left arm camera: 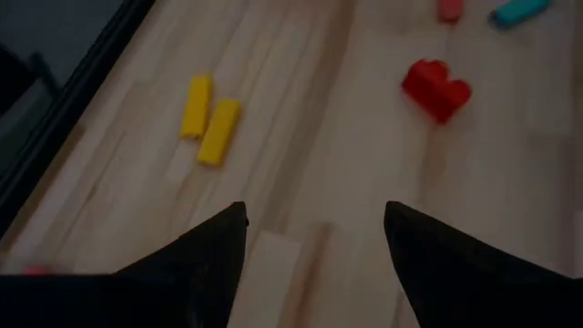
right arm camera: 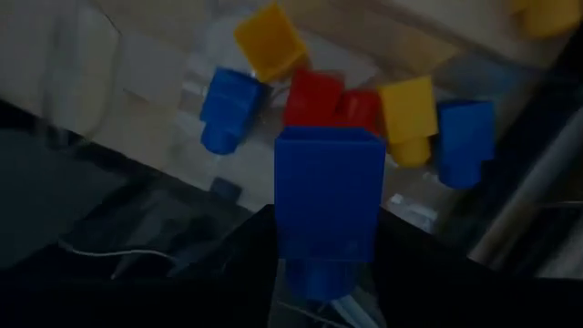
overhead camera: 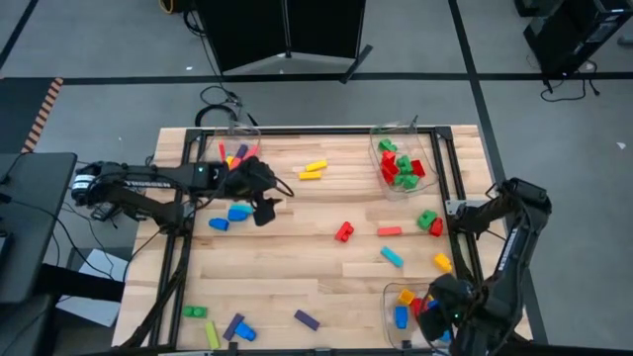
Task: Sort blocks by size
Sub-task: Put the blue 1 stud game piece into the bottom transparent bin
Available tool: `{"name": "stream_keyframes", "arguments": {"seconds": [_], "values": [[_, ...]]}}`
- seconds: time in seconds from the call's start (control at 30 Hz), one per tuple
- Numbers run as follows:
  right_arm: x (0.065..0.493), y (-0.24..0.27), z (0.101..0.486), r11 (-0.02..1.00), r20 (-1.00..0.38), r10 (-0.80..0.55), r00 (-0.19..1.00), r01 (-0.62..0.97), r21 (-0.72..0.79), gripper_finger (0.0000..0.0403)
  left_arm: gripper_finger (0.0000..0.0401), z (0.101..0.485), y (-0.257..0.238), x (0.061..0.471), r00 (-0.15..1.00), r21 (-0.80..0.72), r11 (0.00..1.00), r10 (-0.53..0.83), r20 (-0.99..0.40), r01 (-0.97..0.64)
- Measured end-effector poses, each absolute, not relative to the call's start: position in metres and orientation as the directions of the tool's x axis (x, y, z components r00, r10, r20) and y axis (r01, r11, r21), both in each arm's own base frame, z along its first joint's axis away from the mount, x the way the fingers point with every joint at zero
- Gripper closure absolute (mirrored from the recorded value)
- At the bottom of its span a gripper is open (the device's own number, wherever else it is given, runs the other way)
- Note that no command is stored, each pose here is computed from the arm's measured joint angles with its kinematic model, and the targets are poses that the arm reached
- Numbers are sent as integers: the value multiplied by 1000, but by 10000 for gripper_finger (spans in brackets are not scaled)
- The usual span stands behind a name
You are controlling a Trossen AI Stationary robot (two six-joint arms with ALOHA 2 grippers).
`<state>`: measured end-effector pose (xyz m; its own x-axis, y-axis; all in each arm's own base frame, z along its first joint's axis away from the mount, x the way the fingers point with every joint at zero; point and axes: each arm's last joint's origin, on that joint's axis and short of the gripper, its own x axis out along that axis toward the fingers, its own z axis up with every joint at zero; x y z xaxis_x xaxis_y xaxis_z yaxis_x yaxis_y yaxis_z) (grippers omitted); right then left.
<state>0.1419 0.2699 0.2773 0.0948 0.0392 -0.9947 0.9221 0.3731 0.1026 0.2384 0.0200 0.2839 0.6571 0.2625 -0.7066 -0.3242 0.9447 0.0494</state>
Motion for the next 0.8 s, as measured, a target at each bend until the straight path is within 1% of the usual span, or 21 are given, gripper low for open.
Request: {"name": "stream_keyframes", "arguments": {"seconds": [0.07, 0.23, 0.5, 0.63, 0.8], "values": [[139, 272, 265, 379, -994, 52, 99, 918, 112, 247, 135, 285, 16, 240, 672, 45, 949, 253, -696, -311], [135, 271, 236, 375, -995, 71, 63, 923, 85, 247, 135, 288, 9, 243, 707, 35, 958, 233, -668, -284], [132, 267, 208, 385, -994, 81, 69, 918, 95, 245, 135, 290, 7, 245, 728, 26, 960, 228, -646, -278], [133, 268, 203, 382, -991, 108, 81, 917, 117, 241, 135, 290, 7, 245, 729, 26, 960, 228, -646, -278], [133, 269, 208, 385, -988, 125, 90, 913, 132, 219, 135, 290, 7, 245, 729, 27, 960, 228, -646, -277]]}}
